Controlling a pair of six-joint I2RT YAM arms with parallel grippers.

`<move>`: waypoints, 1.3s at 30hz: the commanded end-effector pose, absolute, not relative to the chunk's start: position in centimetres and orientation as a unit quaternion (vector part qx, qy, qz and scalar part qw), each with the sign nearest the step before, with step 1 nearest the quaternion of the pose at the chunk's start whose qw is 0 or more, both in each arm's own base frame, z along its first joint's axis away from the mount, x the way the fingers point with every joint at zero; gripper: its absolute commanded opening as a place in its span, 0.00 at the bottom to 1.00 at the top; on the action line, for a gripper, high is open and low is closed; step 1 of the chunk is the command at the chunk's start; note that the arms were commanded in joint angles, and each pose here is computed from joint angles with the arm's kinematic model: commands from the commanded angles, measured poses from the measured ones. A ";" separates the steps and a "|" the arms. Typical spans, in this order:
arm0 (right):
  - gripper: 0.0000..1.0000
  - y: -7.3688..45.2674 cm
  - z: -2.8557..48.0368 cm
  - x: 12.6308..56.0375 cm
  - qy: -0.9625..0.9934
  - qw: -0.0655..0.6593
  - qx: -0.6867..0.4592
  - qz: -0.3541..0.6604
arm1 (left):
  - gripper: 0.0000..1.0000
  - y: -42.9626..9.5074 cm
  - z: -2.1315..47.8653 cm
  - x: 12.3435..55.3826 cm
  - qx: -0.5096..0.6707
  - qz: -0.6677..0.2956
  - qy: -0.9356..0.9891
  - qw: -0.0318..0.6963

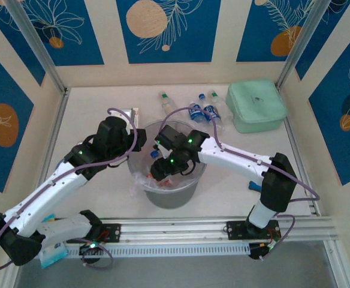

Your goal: Put the plastic bottles in the bin

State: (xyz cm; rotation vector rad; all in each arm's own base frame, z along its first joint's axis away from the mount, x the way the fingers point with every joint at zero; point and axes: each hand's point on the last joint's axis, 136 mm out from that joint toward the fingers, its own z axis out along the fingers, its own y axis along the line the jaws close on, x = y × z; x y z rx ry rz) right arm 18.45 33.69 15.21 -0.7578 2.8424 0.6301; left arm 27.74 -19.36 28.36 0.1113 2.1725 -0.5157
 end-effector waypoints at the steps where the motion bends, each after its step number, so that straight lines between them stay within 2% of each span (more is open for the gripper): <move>1: 0.79 32.2 16.9 19.1 0.944 0.093 -0.257 0.187 | 0.32 -19.4 27.7 27.8 0.040 -0.209 0.876 0.432; 2: 0.80 32.3 17.6 19.0 0.941 0.097 -0.260 0.195 | 0.32 -19.4 27.6 27.8 0.040 -0.209 0.877 0.431; 3: 0.90 32.3 18.6 18.9 0.937 0.104 -0.265 0.204 | 0.32 -19.4 27.6 27.8 0.041 -0.209 0.877 0.430; 6: 0.92 32.2 21.3 18.8 0.925 0.130 -0.278 0.224 | 0.32 -19.2 27.8 27.6 0.041 -0.211 0.877 0.431; 7: 1.00 32.2 22.2 18.7 0.921 0.138 -0.284 0.229 | 0.32 -19.1 27.8 27.6 0.040 -0.210 0.876 0.432; 12: 0.99 31.8 26.8 17.9 0.897 0.173 -0.312 0.260 | 0.32 -19.4 27.8 27.8 0.044 -0.212 0.876 0.430; 17: 0.99 29.5 31.5 18.0 0.879 0.244 -0.321 0.256 | 0.32 -20.3 27.5 27.6 0.055 -0.226 0.878 0.418; 20: 0.99 26.3 33.9 19.9 0.883 0.303 -0.295 0.202 | 0.32 -21.0 27.2 27.7 0.059 -0.239 0.878 0.410; 25: 0.99 21.1 36.9 22.2 0.887 0.364 -0.213 0.189 | 0.32 -22.8 26.4 28.0 0.069 -0.254 0.882 0.392; 31: 1.00 12.3 34.0 23.2 0.929 0.309 -0.023 0.202 | 0.31 -25.2 26.6 28.1 0.080 -0.270 0.876 0.391; 35: 0.89 9.6 32.4 22.3 0.925 0.287 0.048 0.246 | 0.28 -28.1 26.6 28.2 0.095 -0.286 0.871 0.388; 39: 0.66 8.1 30.9 21.6 0.916 0.277 0.091 0.276 | 0.27 -32.1 26.6 28.5 0.114 -0.307 0.861 0.388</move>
